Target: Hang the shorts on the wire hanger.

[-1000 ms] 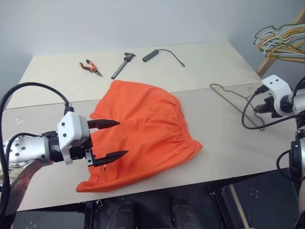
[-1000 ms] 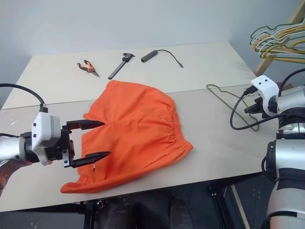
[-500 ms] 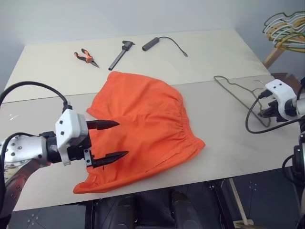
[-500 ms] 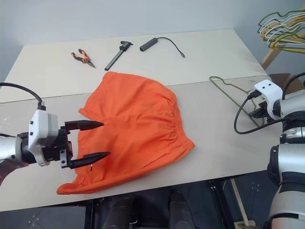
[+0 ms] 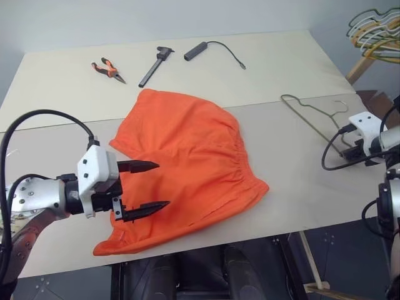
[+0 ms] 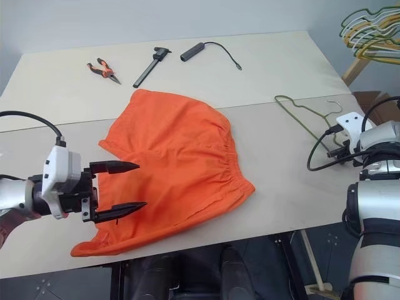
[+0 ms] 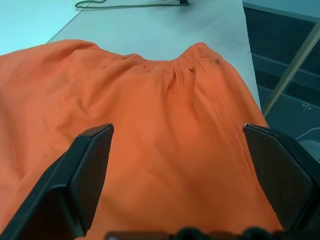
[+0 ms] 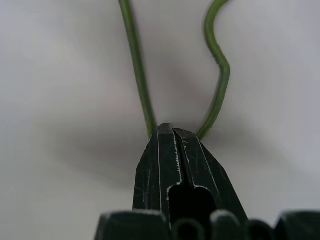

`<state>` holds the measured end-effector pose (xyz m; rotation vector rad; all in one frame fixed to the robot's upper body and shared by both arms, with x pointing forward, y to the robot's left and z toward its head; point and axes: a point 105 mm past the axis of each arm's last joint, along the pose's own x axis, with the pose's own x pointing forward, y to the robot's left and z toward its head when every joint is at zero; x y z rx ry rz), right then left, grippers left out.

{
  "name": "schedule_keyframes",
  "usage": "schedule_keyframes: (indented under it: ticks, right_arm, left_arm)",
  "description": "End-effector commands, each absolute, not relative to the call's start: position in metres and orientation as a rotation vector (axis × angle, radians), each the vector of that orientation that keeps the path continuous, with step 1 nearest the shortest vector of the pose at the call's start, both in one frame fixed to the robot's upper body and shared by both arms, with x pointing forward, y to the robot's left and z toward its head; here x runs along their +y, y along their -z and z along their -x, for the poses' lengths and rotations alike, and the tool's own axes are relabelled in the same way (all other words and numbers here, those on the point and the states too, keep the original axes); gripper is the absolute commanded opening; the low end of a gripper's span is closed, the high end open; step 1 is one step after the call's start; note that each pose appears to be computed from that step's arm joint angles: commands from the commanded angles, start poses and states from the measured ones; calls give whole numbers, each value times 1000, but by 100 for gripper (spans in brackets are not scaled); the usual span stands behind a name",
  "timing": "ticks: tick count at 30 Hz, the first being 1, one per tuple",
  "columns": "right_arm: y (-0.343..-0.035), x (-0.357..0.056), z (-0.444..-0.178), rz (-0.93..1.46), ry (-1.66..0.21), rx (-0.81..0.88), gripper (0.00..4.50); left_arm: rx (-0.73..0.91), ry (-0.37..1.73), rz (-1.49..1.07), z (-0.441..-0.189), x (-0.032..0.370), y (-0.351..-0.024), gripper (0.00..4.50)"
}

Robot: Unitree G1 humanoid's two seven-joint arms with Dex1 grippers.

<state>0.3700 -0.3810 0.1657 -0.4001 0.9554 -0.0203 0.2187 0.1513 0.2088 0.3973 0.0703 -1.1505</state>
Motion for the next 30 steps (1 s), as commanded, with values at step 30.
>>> schedule_keyframes:
  ticks: [30]
  right_arm:
    - [-173, -304, -271, 479, -465, 1076, 99]
  left_arm:
    - [-37, 1189, -435, -227, 139, -212, 450]
